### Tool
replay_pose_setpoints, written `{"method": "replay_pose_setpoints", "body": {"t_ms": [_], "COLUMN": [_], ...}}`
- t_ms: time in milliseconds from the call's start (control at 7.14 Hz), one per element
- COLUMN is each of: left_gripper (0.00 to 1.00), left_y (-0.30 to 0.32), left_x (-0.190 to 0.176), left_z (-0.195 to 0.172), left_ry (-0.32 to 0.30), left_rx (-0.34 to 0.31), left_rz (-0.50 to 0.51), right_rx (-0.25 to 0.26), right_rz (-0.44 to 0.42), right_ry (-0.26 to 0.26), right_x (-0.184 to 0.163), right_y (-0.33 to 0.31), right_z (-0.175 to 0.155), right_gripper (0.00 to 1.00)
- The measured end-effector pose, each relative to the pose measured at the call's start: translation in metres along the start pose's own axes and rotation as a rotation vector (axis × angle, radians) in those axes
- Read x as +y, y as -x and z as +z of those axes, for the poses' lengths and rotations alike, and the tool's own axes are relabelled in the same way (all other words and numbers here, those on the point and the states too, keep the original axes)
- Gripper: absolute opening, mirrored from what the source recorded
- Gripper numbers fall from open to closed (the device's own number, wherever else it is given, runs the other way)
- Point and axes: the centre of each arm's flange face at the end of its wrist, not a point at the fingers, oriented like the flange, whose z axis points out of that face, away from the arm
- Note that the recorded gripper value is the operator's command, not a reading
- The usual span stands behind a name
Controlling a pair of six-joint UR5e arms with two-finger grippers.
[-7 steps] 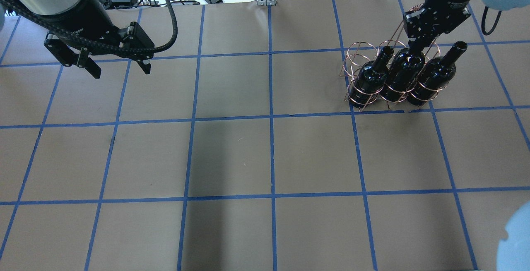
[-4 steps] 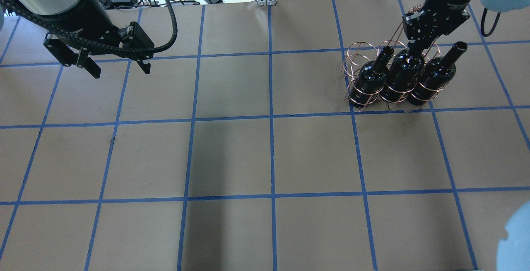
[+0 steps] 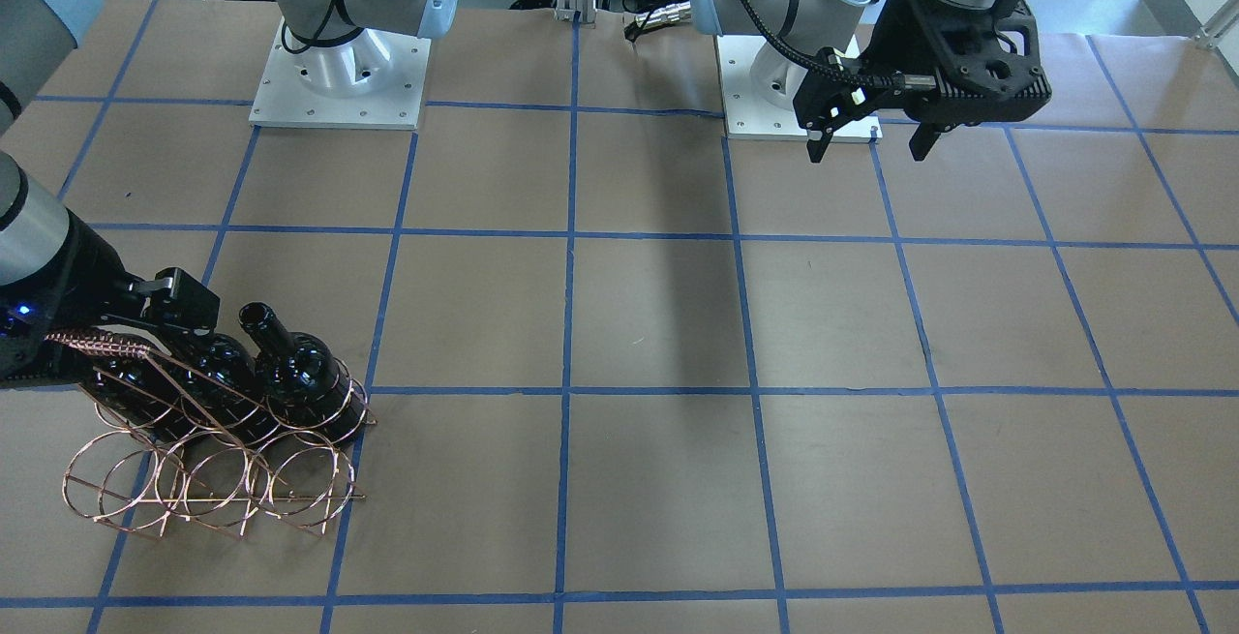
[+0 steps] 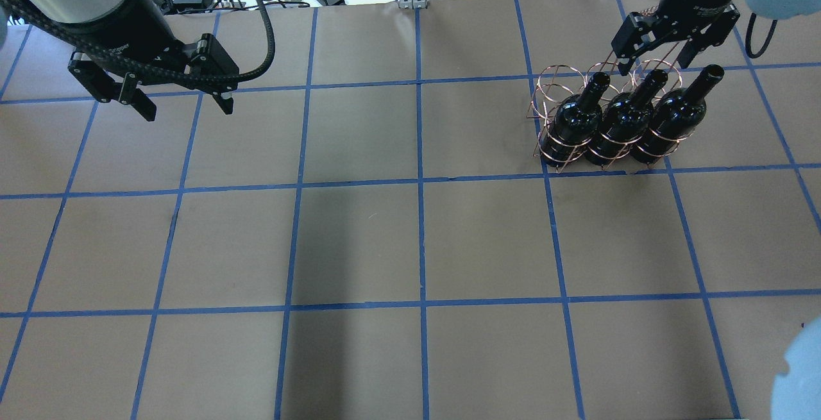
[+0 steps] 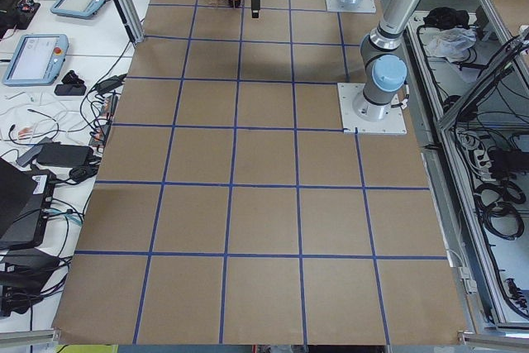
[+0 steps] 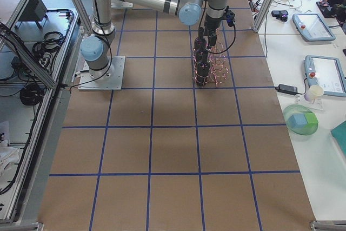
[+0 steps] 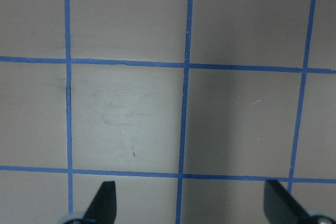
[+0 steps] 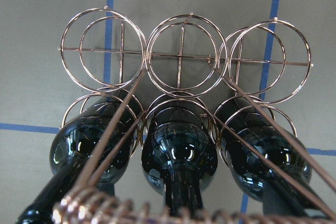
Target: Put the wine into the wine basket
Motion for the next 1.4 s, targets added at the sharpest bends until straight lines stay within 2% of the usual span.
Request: {"method": "replay_pose_setpoints", "body": {"t_ms": [280, 560, 840, 980, 1120, 1400], "left_gripper": [1.0, 1.0, 1.0, 1.0, 1.0, 1.0], "left_y": [0.0, 0.0, 0.0, 0.0, 0.0, 0.001], "left_x": [0.0, 0.0, 0.0, 0.0, 0.0, 0.0], "left_z": [0.0, 0.0, 0.0, 0.0, 0.0, 0.0], "left_ry": [0.0, 0.0, 0.001, 0.001, 0.001, 0.001], "left_rx": [0.0, -0.001, -0.001, -0.001, -0.001, -0.014], "left_rz": [0.0, 0.0, 0.0, 0.0, 0.0, 0.0], "right_rx": [0.006, 0.014, 0.014, 0.015, 0.022, 0.029], "right_rz": [0.005, 0.009, 0.009, 0.013, 0.018, 0.034], "right_ry": [-0.018, -0.051, -0.046, -0.04, -0.034, -0.023], "right_x": [0.001, 0.015, 0.066, 0.094, 0.115, 0.126], "right_y": [0.001, 0.005, 0.021, 0.029, 0.034, 0.038], "right_z": [-0.012, -0.058, -0.123, -0.145, -0.156, -0.158], "right_gripper": [1.0, 1.0, 1.0, 1.0, 1.0, 1.0]}}
